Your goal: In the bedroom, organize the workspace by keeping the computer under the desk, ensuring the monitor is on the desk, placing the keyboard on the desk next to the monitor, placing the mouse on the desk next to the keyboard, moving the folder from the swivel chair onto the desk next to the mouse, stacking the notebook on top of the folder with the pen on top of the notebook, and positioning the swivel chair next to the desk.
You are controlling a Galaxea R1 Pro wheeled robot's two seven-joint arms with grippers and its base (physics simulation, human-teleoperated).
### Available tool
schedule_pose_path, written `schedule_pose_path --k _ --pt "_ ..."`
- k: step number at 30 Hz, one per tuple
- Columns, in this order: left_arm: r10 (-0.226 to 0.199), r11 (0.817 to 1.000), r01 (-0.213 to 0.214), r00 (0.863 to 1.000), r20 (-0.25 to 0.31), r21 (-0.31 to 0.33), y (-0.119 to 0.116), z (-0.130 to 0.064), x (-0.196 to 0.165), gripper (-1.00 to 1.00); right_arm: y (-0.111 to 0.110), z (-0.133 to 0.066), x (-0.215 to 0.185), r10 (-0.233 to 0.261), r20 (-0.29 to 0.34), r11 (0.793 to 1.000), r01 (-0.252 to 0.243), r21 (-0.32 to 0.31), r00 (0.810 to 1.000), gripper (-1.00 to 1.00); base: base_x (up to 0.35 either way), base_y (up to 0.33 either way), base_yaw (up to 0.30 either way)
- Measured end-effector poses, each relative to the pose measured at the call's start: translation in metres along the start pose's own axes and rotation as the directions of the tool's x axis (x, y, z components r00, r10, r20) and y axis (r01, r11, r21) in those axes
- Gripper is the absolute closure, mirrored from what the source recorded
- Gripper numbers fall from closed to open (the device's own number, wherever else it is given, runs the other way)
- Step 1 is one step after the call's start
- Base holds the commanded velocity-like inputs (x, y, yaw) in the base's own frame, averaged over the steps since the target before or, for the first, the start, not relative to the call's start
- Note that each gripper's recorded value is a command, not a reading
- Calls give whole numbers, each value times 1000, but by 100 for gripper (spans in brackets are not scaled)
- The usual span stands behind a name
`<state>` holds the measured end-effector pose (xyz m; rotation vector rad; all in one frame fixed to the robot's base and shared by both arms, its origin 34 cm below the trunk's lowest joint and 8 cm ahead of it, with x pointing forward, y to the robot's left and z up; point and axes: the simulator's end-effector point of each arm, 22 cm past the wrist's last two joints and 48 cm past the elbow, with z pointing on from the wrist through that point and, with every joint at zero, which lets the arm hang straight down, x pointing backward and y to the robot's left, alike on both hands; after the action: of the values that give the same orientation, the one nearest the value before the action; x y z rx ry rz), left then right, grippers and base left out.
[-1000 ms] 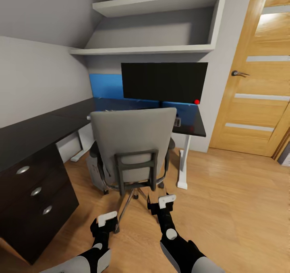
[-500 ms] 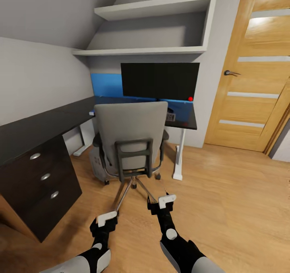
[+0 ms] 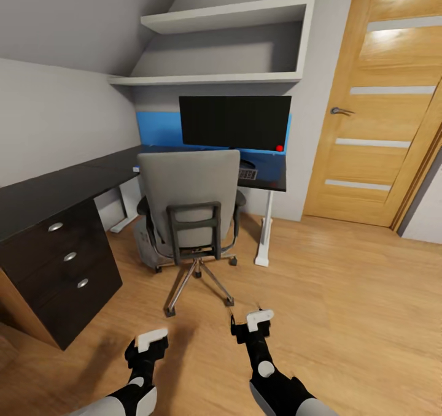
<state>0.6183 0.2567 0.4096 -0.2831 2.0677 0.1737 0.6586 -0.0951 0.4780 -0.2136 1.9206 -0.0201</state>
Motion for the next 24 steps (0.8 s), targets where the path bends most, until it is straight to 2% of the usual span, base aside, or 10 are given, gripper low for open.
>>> schedule_pose_path --k 5,9,12,17,20,24 --pt "14 1000 -15 999 -43 -14 13 -12 30 -100 -7 -7 30 -21 -63 1000 21 11 998 -100 -19 -18 0" --pt "26 999 -29 996 -82 -26 25 -25 53 -100 -16 -18 61 -47 -136 999 50 18 990 -100 -4 -4 0" --pt "37 998 -42 994 -106 -38 38 -34 62 -100 -23 -27 74 -61 -165 998 65 21 984 -100 -2 -1 0" --pt "60 996 -69 988 -141 -59 62 -49 76 -100 -30 -41 83 -68 -182 997 73 25 981 -100 0 0 0" --pt "75 993 -89 982 -172 -77 83 -64 91 -100 -32 -57 95 -62 -191 997 68 25 980 -100 0 0 0" --pt "68 992 -87 980 -190 -95 94 -74 94 -100 -32 -66 96 -59 -197 998 64 22 979 -100 0 0 0"
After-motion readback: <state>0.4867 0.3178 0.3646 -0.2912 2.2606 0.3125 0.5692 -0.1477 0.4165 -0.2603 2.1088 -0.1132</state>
